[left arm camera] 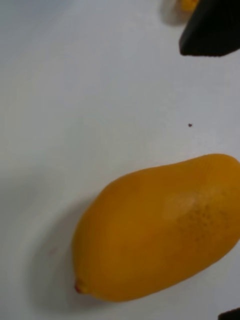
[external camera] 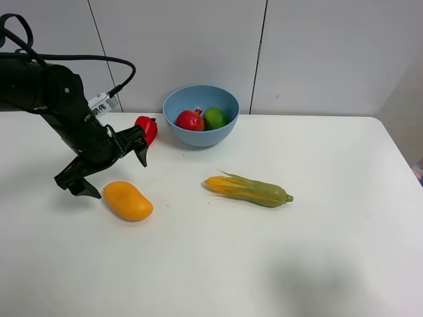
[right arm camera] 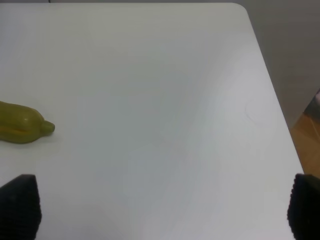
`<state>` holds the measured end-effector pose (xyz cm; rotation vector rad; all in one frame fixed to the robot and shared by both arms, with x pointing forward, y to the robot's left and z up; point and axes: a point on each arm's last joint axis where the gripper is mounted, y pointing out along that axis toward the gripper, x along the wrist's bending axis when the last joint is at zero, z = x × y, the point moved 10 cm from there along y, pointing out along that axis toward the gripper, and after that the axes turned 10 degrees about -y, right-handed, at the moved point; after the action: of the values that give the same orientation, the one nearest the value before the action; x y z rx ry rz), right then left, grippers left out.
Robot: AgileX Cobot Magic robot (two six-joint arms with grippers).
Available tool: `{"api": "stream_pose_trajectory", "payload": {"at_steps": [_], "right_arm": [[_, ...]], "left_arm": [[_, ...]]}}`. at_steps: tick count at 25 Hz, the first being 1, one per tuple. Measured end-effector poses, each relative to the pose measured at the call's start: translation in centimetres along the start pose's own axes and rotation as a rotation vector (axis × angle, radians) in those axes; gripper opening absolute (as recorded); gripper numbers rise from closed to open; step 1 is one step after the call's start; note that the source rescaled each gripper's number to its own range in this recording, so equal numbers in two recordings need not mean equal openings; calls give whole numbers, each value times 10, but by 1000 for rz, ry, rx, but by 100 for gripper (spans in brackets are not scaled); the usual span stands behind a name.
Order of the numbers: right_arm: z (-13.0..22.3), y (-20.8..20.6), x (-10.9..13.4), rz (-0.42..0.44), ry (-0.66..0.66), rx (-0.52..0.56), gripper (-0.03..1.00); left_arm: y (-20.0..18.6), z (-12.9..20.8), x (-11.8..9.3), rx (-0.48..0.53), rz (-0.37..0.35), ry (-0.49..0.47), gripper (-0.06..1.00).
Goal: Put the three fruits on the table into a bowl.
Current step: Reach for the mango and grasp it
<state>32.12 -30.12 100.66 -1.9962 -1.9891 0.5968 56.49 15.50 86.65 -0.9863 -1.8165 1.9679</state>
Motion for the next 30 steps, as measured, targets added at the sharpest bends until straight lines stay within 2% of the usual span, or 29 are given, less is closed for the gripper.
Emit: {"api": "stream_pose_trajectory", "payload": {"at_steps": [4,10,17,24,30], "right_arm": [[0,0,0,0,0,0,100],[0,0,0,0,0,0,100],[0,0,0,0,1,0,100],[0,0,-1,5,-1,1,100],[0,0,0,0,3,0,100]], "left_arm": [[7,-1,0,0,-4,-25,100],[22,3,6,26,-48,-47,100],[25,4,11,30,-68,-47,100],[51,14,40,60,-131,-84,100],[67,9,35,37,-85,-96,100]]}}
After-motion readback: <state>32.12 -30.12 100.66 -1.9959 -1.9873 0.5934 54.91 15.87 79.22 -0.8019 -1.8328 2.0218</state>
